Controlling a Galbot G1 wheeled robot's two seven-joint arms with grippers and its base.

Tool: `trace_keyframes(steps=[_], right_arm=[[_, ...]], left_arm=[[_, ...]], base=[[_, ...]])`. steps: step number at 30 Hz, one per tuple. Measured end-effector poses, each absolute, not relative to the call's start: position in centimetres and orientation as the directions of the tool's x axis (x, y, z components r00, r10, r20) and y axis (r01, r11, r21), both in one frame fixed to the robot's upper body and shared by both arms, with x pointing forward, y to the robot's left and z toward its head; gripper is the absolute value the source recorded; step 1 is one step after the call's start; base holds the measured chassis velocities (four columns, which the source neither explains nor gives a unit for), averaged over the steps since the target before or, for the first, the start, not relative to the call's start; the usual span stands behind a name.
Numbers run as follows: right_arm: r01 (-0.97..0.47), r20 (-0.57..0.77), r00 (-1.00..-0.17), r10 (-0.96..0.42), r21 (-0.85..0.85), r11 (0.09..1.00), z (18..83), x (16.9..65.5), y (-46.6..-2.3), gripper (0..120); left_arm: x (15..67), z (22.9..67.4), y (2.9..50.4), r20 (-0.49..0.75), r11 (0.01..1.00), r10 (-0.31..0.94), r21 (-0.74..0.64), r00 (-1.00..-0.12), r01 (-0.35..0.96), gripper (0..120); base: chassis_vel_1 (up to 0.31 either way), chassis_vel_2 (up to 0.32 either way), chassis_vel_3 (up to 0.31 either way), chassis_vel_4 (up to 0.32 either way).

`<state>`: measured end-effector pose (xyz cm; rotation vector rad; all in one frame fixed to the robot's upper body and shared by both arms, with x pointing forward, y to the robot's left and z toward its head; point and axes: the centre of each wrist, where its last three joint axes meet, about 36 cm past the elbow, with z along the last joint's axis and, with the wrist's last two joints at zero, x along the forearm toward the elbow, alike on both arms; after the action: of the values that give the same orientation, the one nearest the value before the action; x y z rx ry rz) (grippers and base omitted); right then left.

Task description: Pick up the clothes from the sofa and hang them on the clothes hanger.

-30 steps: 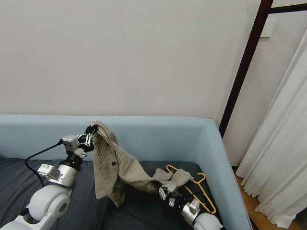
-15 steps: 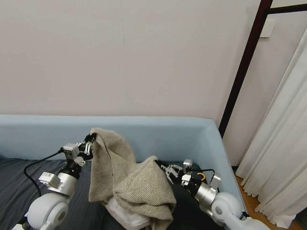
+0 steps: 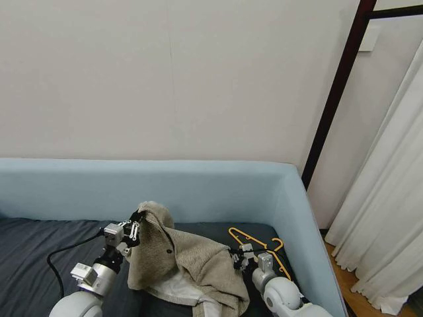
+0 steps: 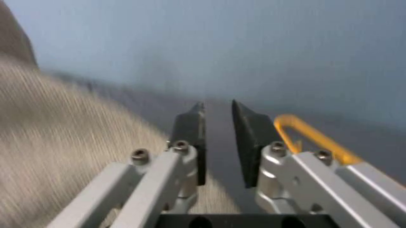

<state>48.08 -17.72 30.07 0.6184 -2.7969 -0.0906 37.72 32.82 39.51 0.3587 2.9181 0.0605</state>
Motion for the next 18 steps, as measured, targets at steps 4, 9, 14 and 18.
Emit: trace_keyframes(steps=[4, 9, 14, 18], right_arm=[[-0.453, 0.11, -0.878, -0.465, 0.116, 0.884, 31.2, 47.2, -17.2, 35], [-0.535, 0.068, -0.843, -0.533, -0.016, 0.844, 31.4, 43.6, -16.6, 55], [-0.629, 0.146, -0.777, -0.612, -0.194, 0.753, 29.8, 39.6, -15.6, 72], [-0.691, 0.202, -0.719, -0.665, -0.303, 0.656, 27.6, 38.0, -14.2, 89]], left_arm=[[38.1, 38.8, 33.0, -0.182, 0.973, 0.228, 0.065, -0.956, 0.22, 0], [38.6, 38.9, 33.2, -0.183, 0.976, 0.215, 0.064, -0.959, 0.206, 0], [39.3, 39.9, 33.5, -0.196, 0.979, 0.204, 0.057, -0.959, 0.197, 0], [39.4, 40.9, 33.2, -0.208, 0.98, 0.199, 0.042, -0.958, 0.194, 0]], base=[[0.0, 0.0, 0.0, 0.0], [0.0, 0.0, 0.0, 0.0], [0.0, 0.0, 0.0, 0.0], [0.0, 0.0, 0.0, 0.0]])
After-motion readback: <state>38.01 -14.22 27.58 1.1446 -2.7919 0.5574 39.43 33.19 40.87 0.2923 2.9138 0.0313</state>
